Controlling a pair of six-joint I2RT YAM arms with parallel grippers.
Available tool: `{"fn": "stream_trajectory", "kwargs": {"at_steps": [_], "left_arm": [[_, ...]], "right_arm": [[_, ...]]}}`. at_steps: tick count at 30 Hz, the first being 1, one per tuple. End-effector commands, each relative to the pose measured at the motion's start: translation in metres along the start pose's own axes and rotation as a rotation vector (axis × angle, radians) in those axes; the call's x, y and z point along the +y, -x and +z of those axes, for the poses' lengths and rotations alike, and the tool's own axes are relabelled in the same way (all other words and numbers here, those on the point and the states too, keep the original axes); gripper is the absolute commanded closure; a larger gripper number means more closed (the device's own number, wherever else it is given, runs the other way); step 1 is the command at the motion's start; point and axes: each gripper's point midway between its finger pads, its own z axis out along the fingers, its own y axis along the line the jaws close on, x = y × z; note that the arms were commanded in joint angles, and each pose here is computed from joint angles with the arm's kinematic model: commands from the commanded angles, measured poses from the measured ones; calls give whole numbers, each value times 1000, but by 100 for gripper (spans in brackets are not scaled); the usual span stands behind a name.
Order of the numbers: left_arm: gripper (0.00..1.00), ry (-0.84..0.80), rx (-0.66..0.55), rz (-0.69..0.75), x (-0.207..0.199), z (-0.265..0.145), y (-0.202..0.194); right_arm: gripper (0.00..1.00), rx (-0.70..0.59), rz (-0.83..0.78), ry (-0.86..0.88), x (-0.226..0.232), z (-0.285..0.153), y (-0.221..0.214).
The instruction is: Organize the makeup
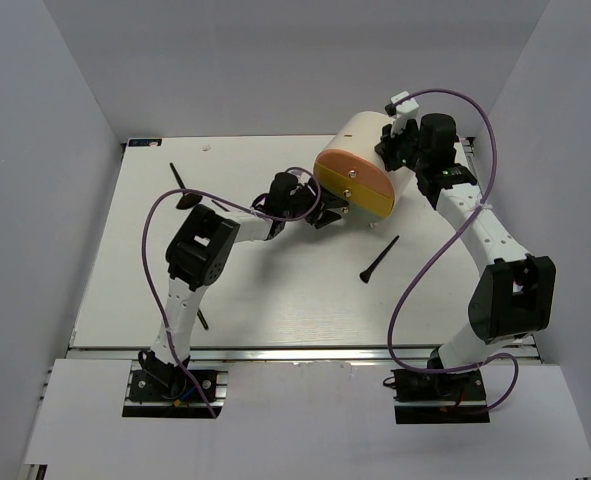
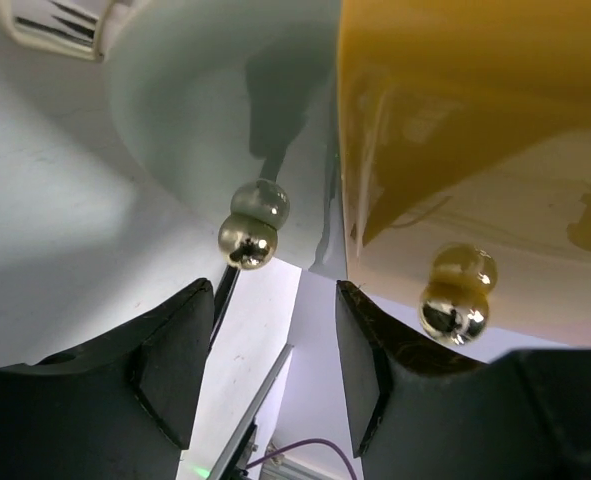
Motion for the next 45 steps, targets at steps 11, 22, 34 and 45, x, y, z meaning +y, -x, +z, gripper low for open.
{"fn": "stream_trajectory", "kwargs": {"at_steps": [11, 22, 34, 45], "left_arm": [[54, 30, -27, 7, 8, 20, 2], [59, 50, -86, 10, 14, 30, 15], [86, 112, -95, 26, 40, 13, 6], [87, 130, -21, 88, 51, -36, -33]], "right_arm": [[100, 185, 104, 58, 20, -3, -61], [100, 189, 103, 58, 20, -5, -64], [100, 193, 95, 49, 19, -6, -67], [100, 228, 87, 18, 13, -4, -79]]}}
